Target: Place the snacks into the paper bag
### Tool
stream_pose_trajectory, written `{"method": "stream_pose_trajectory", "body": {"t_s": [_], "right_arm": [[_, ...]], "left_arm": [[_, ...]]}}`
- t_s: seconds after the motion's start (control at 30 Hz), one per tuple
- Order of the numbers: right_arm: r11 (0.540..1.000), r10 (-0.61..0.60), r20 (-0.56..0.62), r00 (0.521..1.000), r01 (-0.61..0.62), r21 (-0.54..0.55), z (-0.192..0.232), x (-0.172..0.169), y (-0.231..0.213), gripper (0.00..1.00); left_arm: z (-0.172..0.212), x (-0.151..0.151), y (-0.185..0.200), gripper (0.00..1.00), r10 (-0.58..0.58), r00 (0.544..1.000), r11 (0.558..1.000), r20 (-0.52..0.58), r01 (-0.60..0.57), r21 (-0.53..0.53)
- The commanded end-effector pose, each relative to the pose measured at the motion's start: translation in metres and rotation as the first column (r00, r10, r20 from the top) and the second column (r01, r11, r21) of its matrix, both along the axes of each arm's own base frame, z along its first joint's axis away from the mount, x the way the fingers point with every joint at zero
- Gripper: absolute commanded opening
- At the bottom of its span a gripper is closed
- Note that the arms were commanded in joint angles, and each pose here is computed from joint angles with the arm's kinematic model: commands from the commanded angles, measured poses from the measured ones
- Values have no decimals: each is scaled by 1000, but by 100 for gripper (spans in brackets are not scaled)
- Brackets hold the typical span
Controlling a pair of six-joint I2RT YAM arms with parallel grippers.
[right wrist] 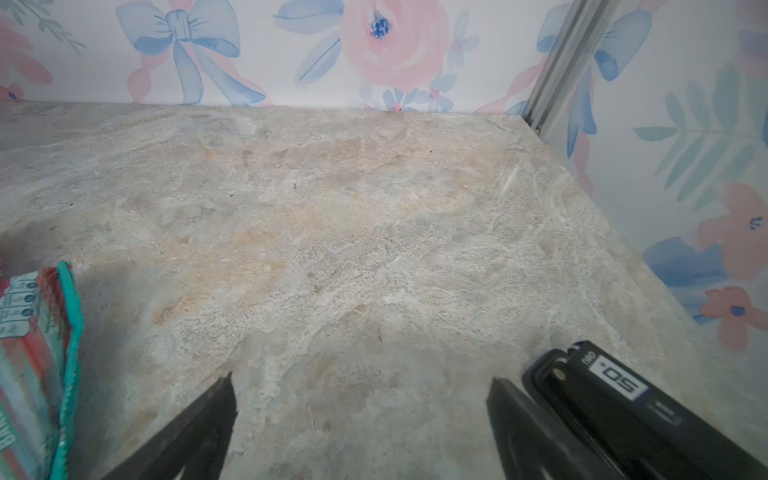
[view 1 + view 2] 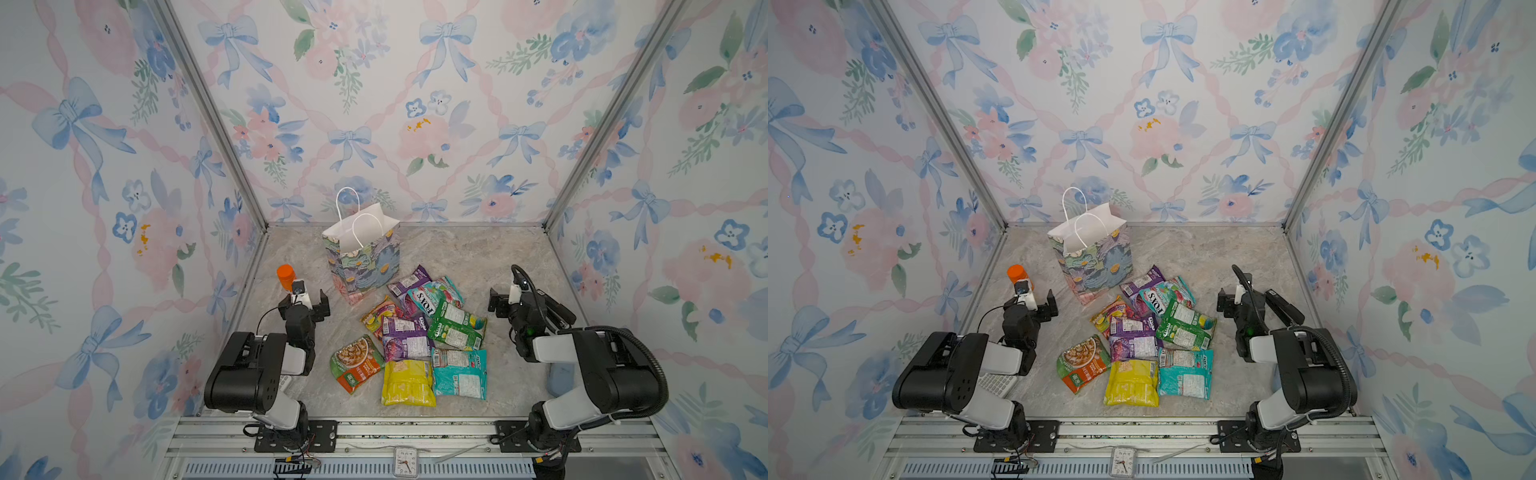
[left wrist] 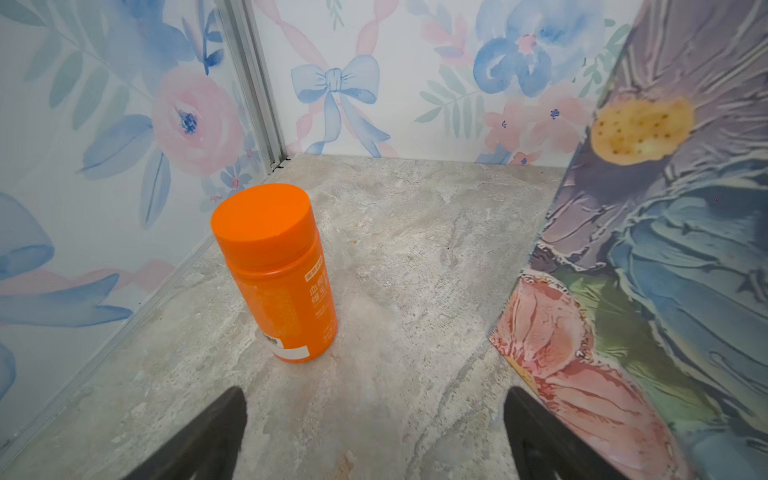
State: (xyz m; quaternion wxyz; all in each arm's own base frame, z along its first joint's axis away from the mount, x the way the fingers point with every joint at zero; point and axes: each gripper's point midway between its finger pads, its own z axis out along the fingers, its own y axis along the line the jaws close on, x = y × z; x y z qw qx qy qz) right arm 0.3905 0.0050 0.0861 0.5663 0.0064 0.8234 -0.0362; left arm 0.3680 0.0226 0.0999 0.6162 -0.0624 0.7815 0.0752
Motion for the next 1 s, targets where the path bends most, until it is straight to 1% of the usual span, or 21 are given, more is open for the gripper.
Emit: {"method": "stream_pose_trajectory", "body": {"t_s": [0.0,0.97], "right_arm": [[1000,-3,41,999,3,4,11,9,-3,97],[1000,-3,40,999,3,5,11,9,-3,97]], "left_arm": [[6,5,-1,98,0,1000,1000,18,0,21],[6,4,-1,98,-8,1000,1000,19,8,17]]}}
